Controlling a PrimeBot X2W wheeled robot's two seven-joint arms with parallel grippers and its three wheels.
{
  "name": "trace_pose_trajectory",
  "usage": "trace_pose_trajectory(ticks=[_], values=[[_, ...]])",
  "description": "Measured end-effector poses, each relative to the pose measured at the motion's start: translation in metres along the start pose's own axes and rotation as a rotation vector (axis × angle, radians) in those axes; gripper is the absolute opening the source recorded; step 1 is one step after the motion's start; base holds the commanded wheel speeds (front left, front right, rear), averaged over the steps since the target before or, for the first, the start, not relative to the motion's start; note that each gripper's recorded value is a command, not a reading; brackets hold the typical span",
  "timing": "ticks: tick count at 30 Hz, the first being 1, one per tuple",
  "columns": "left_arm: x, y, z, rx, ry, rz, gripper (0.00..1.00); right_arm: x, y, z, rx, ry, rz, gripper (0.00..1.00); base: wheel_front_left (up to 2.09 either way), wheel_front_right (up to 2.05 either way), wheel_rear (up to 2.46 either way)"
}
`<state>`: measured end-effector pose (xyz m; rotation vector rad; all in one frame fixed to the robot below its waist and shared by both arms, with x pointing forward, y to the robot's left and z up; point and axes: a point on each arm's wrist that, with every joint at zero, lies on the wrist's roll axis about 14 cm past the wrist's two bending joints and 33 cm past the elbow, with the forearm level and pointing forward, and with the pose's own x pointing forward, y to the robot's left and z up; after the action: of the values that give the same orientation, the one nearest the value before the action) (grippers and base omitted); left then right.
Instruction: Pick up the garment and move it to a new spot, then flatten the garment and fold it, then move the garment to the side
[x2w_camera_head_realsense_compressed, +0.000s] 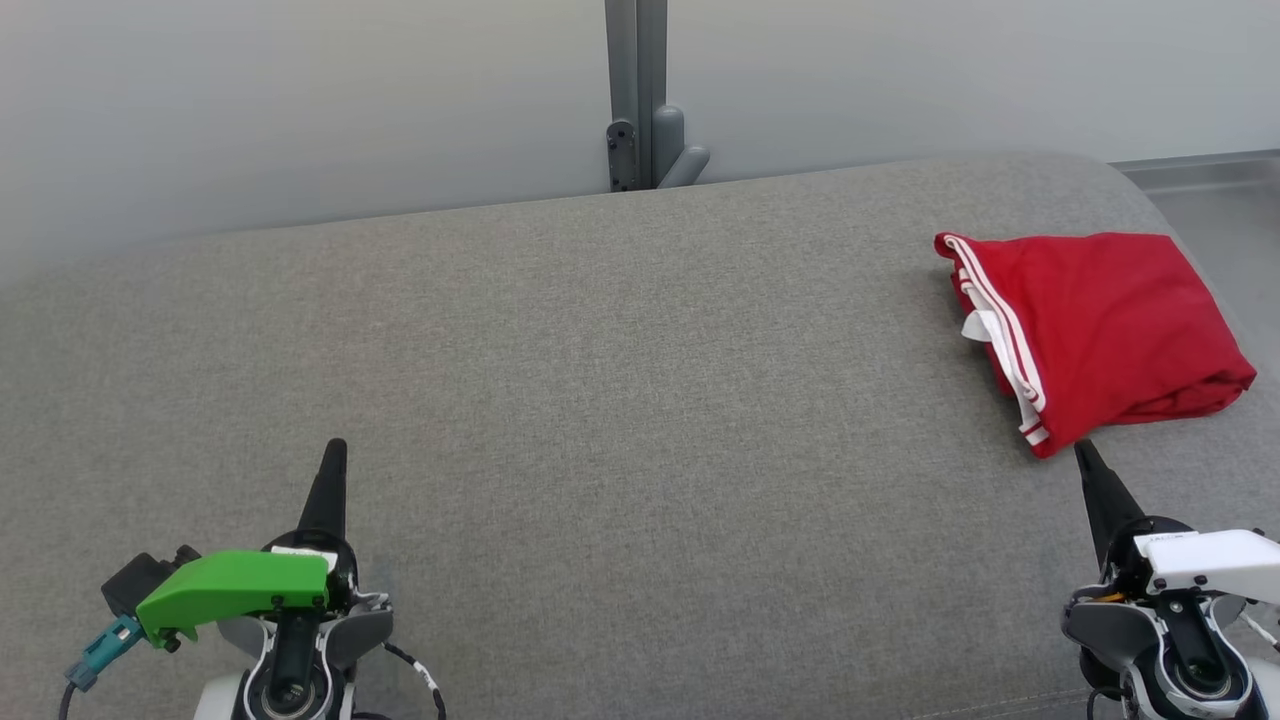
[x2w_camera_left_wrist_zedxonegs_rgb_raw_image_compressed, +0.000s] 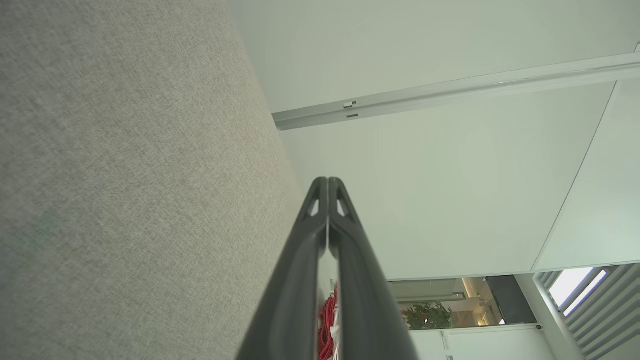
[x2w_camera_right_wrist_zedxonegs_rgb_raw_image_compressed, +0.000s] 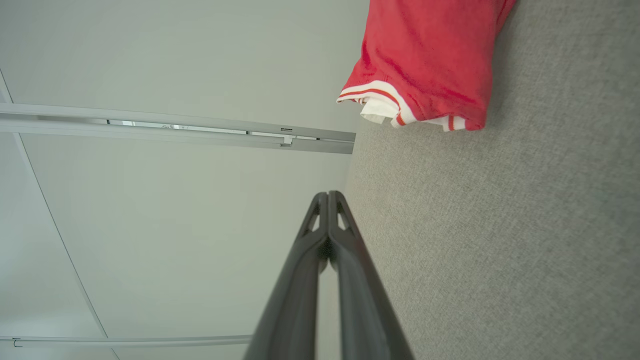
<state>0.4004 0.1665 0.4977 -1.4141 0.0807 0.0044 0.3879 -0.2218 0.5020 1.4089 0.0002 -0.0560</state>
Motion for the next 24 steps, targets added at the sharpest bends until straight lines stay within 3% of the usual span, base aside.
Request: trace_pose_trajectory(ticks=[24], values=[[0.01,-0.011,0.0,-0.158,0.011,-0.043,0.0,0.002,0.002,0.012,0.166,-0.021,0.022,0.0,0.0,0.0,0.0]])
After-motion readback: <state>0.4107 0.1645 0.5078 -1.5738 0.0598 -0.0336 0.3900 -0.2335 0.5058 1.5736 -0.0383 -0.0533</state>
